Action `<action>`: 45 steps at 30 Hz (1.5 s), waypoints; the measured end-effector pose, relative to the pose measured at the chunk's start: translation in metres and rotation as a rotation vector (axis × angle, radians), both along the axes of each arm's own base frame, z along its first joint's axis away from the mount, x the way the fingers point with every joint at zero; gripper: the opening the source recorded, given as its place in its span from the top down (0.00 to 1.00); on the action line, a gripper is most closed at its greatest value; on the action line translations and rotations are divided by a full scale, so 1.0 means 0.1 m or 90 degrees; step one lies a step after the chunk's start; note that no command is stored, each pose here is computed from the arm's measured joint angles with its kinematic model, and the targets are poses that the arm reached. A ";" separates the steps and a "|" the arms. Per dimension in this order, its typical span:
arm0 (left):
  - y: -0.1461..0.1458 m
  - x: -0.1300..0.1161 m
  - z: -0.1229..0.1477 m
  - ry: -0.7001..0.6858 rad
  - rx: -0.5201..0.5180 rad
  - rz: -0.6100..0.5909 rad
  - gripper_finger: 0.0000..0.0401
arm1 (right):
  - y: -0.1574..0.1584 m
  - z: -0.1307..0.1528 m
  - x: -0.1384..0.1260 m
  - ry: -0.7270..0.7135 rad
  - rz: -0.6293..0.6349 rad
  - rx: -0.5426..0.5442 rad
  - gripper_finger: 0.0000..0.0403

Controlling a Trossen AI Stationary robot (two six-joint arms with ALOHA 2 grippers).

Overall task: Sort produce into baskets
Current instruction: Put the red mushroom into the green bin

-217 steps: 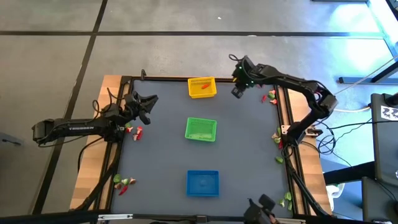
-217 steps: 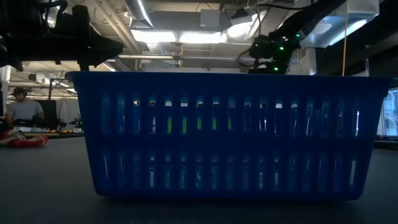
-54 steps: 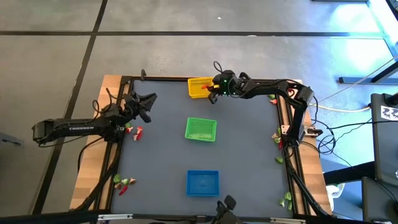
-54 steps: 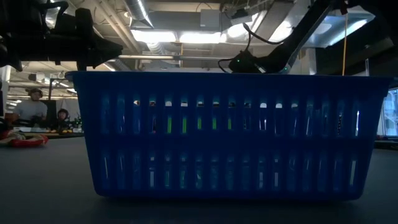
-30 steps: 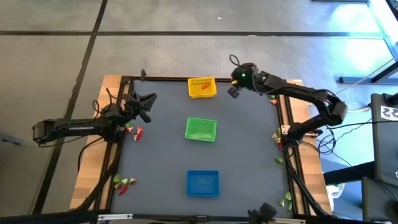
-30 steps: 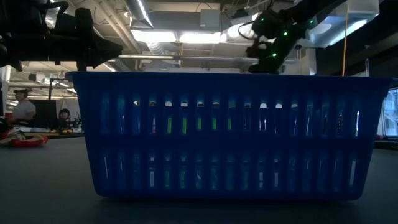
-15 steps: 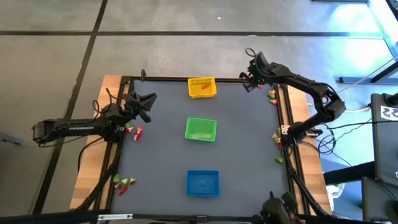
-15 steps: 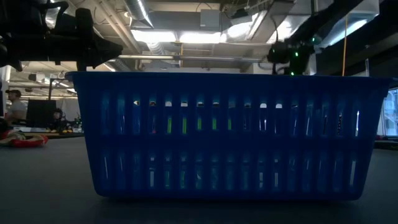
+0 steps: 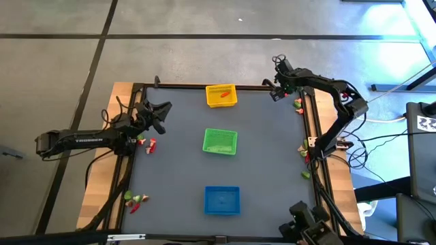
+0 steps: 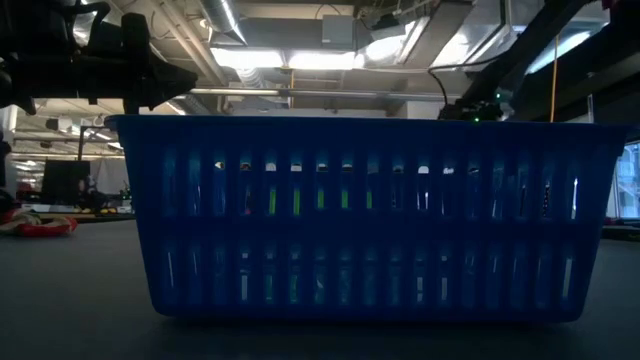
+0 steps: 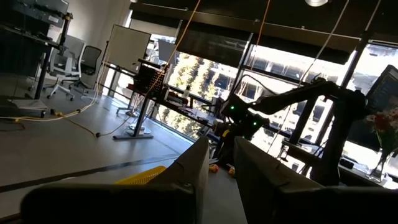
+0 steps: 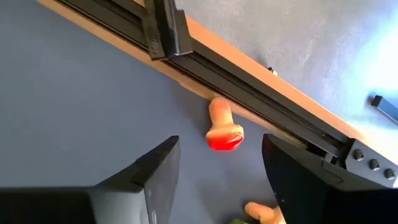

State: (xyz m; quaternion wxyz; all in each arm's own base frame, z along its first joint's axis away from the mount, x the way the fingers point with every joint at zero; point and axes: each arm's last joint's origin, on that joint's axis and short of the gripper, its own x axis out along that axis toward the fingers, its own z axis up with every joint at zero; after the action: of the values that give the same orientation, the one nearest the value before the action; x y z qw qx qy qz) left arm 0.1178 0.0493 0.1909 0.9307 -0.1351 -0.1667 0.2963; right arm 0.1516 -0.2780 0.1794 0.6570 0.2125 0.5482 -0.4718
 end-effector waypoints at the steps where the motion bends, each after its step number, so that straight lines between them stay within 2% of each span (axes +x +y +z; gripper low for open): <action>1: 0.00 0.00 0.00 0.000 0.000 0.000 0.82 | -0.01 -0.03 0.00 0.001 -0.001 0.001 0.45; 16: 0.00 0.00 0.00 0.001 0.001 0.000 0.82 | -0.14 -0.38 0.02 0.048 -0.016 0.029 0.61; 28: 0.00 0.00 0.00 0.000 0.000 0.000 0.82 | -0.15 -0.38 0.02 0.041 0.018 0.034 0.85; 36: 0.00 0.00 0.00 0.002 0.002 0.000 0.82 | -0.01 -0.11 0.09 -0.019 0.055 0.023 0.85; 45: 0.00 0.00 0.00 0.001 0.001 0.000 0.82 | 0.37 0.27 0.48 -0.189 0.212 0.029 0.84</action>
State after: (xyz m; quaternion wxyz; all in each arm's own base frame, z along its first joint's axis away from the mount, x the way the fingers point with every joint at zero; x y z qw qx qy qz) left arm 0.1178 0.0493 0.1910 0.9309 -0.1342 -0.1663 0.2962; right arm 0.1994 -0.2410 0.2065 0.7943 0.2014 0.4835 -0.3079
